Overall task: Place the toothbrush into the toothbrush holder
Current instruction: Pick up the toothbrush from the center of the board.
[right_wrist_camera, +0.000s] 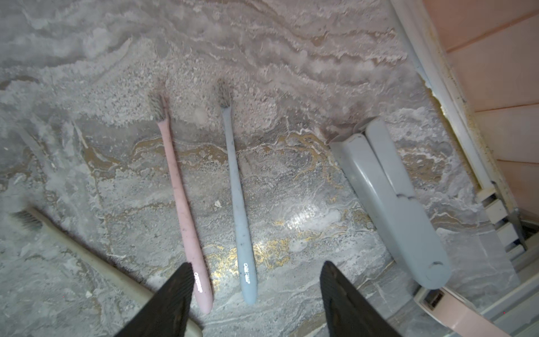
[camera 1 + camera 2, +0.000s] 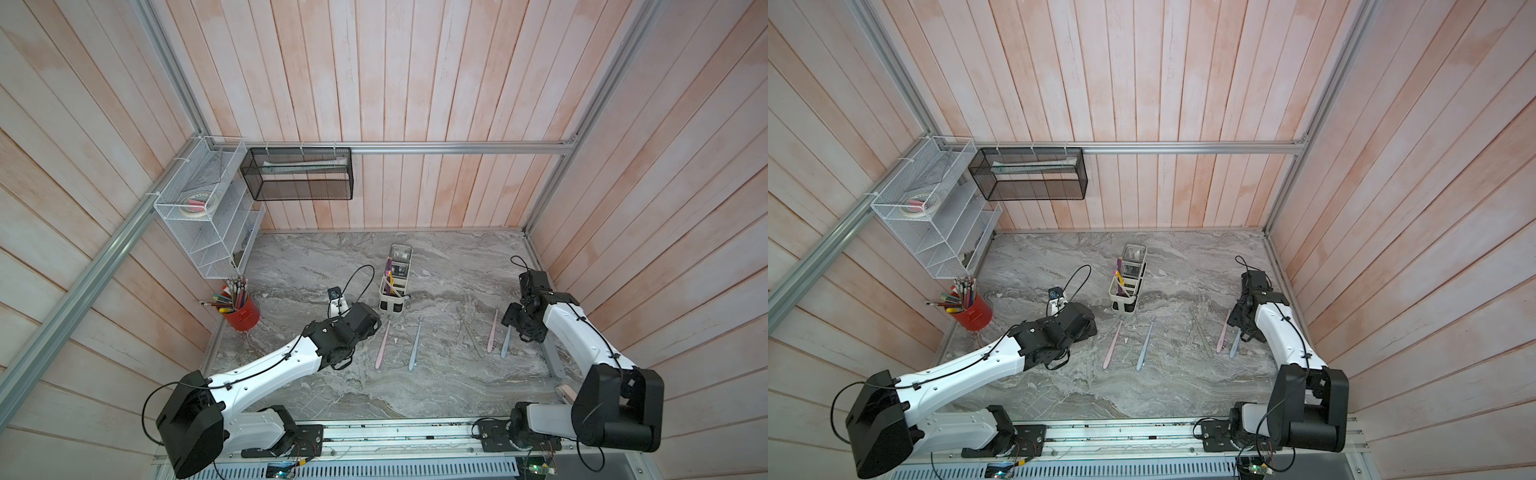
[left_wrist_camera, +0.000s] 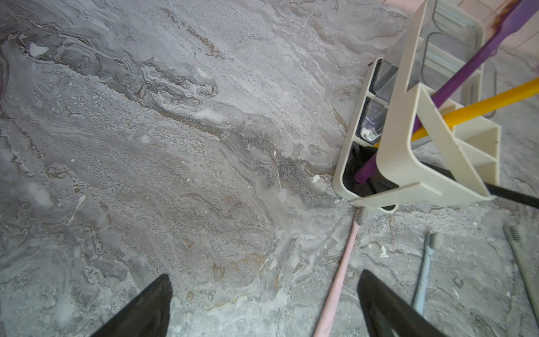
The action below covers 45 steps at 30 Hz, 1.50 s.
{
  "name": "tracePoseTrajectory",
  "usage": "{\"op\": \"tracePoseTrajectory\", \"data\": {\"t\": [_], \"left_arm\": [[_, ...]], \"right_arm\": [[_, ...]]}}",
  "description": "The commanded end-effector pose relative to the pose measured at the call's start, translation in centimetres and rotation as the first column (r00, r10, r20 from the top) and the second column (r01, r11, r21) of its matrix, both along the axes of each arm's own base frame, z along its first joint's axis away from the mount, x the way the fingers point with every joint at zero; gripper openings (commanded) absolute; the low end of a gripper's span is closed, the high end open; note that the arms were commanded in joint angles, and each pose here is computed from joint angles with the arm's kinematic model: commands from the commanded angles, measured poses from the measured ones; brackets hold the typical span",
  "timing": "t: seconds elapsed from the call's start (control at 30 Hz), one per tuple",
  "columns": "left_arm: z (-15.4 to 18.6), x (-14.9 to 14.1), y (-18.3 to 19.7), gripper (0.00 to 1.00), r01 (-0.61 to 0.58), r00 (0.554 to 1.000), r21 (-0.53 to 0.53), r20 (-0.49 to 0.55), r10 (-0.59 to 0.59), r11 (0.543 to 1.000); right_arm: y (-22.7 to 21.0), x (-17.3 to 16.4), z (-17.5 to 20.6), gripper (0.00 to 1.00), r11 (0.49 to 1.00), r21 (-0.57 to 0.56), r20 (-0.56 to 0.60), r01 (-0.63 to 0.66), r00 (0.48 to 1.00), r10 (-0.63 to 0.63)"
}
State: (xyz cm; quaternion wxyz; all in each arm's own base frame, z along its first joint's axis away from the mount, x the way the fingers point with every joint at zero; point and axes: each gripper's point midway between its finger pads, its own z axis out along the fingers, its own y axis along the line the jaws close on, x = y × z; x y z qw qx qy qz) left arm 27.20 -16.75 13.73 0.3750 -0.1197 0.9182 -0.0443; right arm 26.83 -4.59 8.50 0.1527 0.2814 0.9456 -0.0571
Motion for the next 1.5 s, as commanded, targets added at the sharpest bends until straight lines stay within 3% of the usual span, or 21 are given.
{"op": "tracePoseTrajectory", "data": {"t": [0.0,0.1,0.23,0.5,0.63,1.47], "left_arm": [[-0.2,0.4,-0.7,1.00,0.025,1.000,0.005,0.004,-0.025,1.000],[-0.5,0.4,-0.6,1.00,0.027,1.000,0.026,-0.003,-0.027,0.999],[-0.8,0.4,-0.5,1.00,0.027,1.000,0.038,-0.012,-0.026,0.999],[-1.1,0.0,-0.6,1.00,0.039,0.999,0.030,-0.030,-0.038,0.999],[-1.1,0.0,-0.6,1.00,0.039,0.999,0.030,-0.030,-0.038,0.999],[-2.0,0.1,-1.1,1.00,0.045,0.997,0.051,-0.061,-0.042,0.998]], "right_arm": [[1.2,-1.4,-2.0,0.71,1.000,0.019,-0.053,-0.011,0.999,0.012],[3.1,-1.3,-1.9,0.71,0.999,-0.011,-0.070,-0.047,0.997,0.046],[5.2,-2.7,-4.5,0.64,0.998,0.048,-0.113,-0.036,0.993,0.041],[4.1,-4.0,-4.8,0.59,0.999,0.012,-0.091,0.041,0.995,-0.040],[2.7,-4.2,-4.2,0.54,0.993,-0.061,-0.075,0.101,0.992,-0.105],[2.4,-3.4,-7.0,0.47,0.994,0.063,-0.112,0.092,0.990,-0.084]]}}
